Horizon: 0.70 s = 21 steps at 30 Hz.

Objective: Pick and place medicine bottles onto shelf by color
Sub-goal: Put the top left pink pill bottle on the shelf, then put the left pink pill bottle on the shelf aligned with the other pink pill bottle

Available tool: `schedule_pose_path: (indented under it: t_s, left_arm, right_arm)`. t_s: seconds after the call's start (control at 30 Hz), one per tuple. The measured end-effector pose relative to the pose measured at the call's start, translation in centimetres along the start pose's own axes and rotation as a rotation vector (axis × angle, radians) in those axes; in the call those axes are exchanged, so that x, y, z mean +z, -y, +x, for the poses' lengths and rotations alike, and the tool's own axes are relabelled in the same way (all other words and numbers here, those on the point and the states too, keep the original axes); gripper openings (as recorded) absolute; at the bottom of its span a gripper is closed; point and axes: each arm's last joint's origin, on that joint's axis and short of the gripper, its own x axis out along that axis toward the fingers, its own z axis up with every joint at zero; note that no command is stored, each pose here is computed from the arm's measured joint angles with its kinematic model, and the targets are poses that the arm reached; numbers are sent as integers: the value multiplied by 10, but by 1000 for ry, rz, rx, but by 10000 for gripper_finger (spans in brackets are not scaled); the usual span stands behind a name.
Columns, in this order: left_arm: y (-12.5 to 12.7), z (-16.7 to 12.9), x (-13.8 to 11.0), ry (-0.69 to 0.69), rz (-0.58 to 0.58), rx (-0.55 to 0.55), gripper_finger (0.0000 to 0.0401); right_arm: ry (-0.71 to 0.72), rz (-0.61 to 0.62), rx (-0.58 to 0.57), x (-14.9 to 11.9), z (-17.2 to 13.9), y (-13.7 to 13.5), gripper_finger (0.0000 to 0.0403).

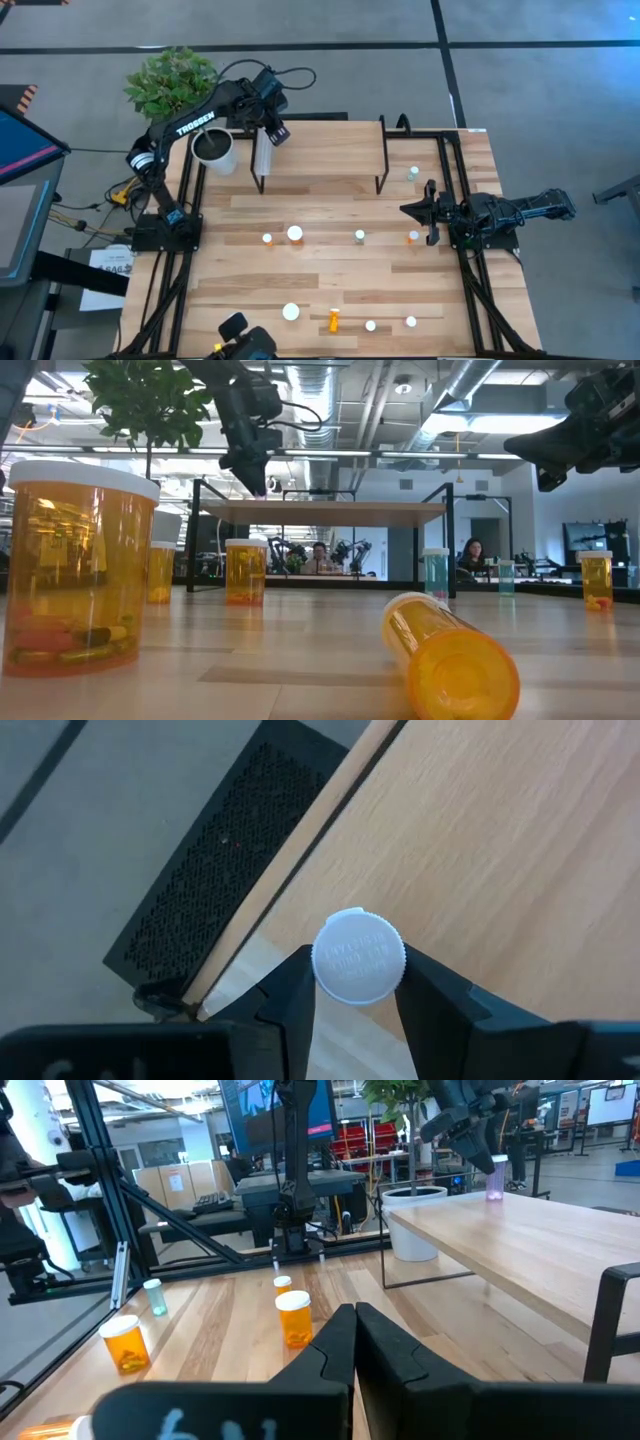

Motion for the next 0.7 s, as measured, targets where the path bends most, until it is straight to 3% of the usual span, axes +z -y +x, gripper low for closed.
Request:
schedule_pose_path:
  t_s: [0.7]
  left_arm:
    - [2,1,-5,-67,4,-9,112]
  right_arm:
    - [0,0,0,0,0,0,33]
